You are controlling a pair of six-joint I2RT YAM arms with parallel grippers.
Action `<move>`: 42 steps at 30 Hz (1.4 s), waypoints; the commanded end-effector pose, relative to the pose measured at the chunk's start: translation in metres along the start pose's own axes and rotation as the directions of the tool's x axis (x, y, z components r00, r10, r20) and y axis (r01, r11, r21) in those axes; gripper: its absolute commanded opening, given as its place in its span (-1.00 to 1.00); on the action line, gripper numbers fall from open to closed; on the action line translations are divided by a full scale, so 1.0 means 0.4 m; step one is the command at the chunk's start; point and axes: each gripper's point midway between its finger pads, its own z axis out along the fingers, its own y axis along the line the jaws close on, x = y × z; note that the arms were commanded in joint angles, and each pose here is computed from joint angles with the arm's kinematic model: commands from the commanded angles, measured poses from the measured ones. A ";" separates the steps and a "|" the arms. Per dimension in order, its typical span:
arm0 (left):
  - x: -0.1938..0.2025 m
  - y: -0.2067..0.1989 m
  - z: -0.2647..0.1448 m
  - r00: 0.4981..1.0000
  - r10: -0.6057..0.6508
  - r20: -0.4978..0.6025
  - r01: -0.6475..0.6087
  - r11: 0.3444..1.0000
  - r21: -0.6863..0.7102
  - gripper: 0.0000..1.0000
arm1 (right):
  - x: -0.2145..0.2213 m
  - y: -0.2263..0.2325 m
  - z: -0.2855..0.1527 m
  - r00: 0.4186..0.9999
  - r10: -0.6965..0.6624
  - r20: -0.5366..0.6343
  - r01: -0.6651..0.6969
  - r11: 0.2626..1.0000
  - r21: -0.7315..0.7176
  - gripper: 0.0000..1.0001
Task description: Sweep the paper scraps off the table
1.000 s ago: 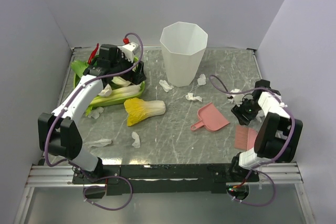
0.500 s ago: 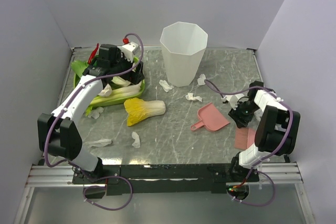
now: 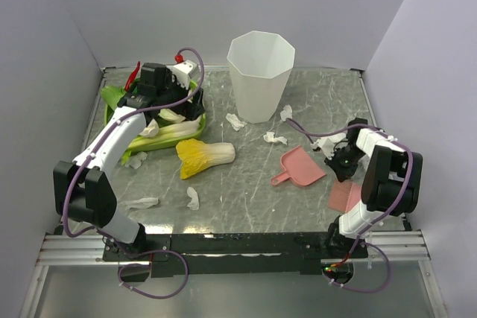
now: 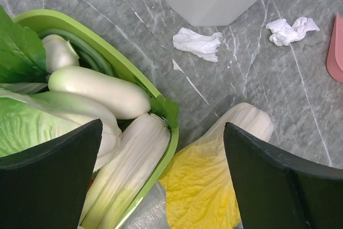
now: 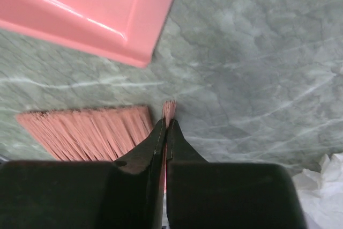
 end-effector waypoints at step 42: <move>-0.358 -0.325 -0.083 0.874 0.142 0.465 -0.380 0.797 0.470 0.96 | -0.862 0.159 -0.736 0.611 -0.379 0.695 0.313 0.922 0.228 -1.00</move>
